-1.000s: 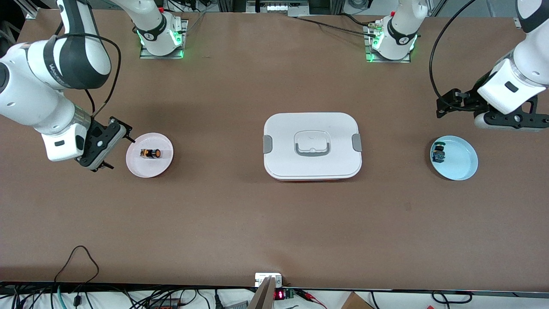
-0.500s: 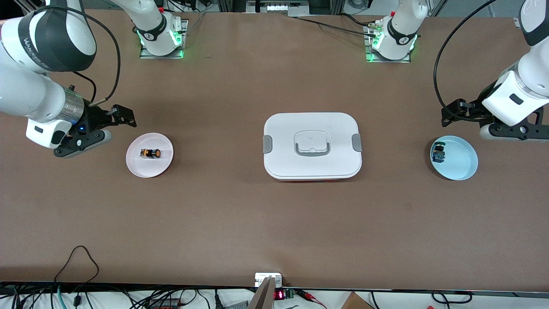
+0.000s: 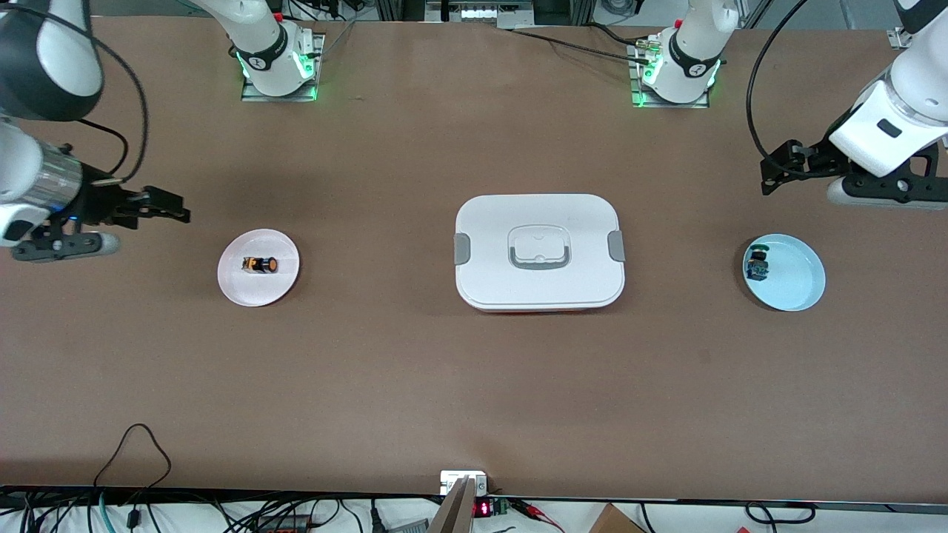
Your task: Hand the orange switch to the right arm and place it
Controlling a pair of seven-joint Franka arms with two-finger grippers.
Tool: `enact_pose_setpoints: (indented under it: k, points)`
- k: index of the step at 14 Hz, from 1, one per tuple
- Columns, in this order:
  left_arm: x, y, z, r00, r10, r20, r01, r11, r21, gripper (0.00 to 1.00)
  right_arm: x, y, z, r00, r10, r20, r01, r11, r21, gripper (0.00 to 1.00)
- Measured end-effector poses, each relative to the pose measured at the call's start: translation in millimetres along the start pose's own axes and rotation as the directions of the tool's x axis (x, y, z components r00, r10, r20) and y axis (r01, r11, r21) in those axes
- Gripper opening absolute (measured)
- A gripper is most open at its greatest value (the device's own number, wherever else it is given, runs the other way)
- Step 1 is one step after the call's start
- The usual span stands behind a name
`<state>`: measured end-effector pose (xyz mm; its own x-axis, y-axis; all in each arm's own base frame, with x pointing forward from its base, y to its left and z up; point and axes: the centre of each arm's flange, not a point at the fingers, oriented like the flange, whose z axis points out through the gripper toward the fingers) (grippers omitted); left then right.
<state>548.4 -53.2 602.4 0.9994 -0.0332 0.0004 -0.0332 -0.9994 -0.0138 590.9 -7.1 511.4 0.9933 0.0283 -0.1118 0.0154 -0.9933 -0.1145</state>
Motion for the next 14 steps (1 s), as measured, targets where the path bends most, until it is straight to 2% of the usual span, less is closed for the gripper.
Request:
enact_pose_setpoints:
  k: [2, 4, 5, 7, 12, 14]
  points:
    - [-1, -6, 0, 1.0, -0.01, -0.004, 0.01, 1.0, -0.002, 1.0, -2, 5, -17, 0.999, 0.037, -0.013, -0.037, 0.999, -0.024, 1.0]
    - [-1, -5, 0, 1.0, -0.01, -0.002, 0.01, 1.0, -0.003, 1.0, -3, 4, -42, 0.999, 0.031, -0.033, -0.034, 0.995, -0.098, 1.0]
    - [-1, -5, 0, 1.0, -0.009, -0.002, 0.009, 1.0, -0.004, 1.0, -3, 0, -52, 0.999, 0.024, -0.047, -0.03, 0.993, -0.117, 1.0]
    - [-1, -4, 0, 1.0, -0.008, -0.003, 0.008, 1.0, -0.004, 1.0, -2, -5, -60, 0.998, 0.009, -0.062, -0.017, 0.992, -0.127, 1.0]
    - [-1, -2, 0, 1.0, -0.005, -0.003, 0.005, 1.0, -0.004, 1.0, -2, 2, -56, 0.999, 0.017, -0.052, -0.024, 0.99, -0.138, 1.0]
    - [-1, -2, 0, 1.0, -0.005, -0.003, 0.005, 1.0, -0.004, 1.0, -4, 8, -47, 0.997, 0.019, -0.079, -0.03, 0.99, -0.137, 1.0]
